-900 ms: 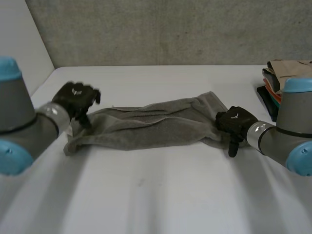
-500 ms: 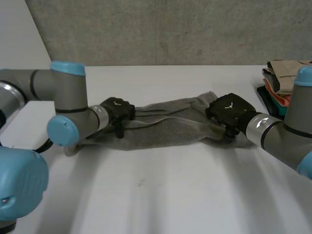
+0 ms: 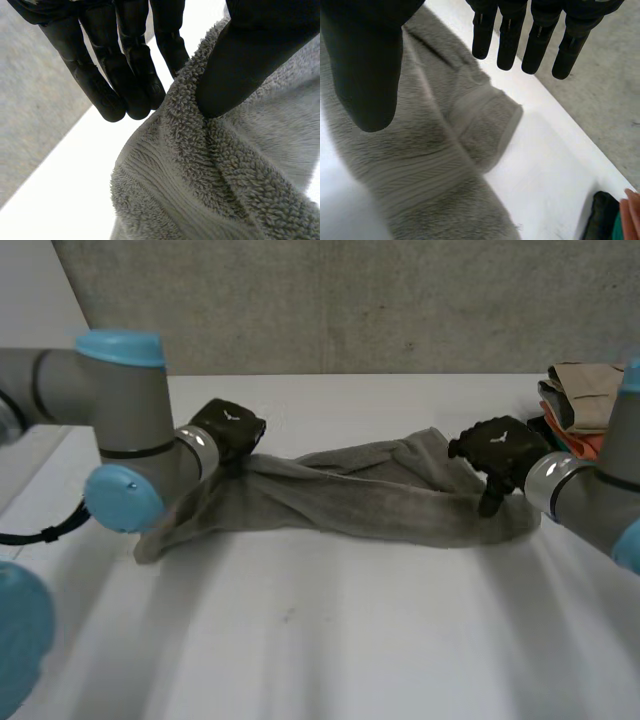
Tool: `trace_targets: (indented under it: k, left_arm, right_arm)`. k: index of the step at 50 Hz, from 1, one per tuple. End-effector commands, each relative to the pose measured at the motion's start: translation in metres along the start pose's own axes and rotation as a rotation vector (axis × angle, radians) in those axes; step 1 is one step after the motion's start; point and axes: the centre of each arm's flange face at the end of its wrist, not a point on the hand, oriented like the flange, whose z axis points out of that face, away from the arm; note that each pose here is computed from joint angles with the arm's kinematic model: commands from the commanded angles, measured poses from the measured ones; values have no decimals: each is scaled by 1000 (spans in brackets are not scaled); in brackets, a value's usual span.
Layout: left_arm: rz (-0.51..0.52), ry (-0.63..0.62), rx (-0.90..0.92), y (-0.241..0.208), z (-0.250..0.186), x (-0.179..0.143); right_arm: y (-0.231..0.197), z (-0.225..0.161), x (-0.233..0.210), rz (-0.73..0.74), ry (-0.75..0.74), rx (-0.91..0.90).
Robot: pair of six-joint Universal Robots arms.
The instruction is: Fold the laundry.
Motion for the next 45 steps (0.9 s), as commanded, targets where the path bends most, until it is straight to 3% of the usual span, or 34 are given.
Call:
trace_targets:
  k: [1, 11, 22, 29, 35, 40, 45]
  left_arm:
    - [84, -34, 69, -26, -54, -8]
    - [153, -68, 127, -23, -111, -2]
    - [142, -134, 164, -11, -102, -5]
    - [160, -247, 240, -23, -64, -38]
    - [176, -501, 531, -90, -53, -112]
    - [130, -616, 729, -132, -73, -147]
    - [14, -595, 720, -125, -83, -151]
  right_arm:
    - [-11, 18, 15, 114, -9, -9]
    - [2, 40, -10, 207, -221, -157]
    - [20, 44, -39, 100, -243, -258]
    - [-52, 50, 20, 84, 91, 137]
    - [-134, 26, 78, 2, 441, 604]
    - [-168, 1, 89, -55, 552, 841]
    - [-173, -5, 83, -97, 523, 916]
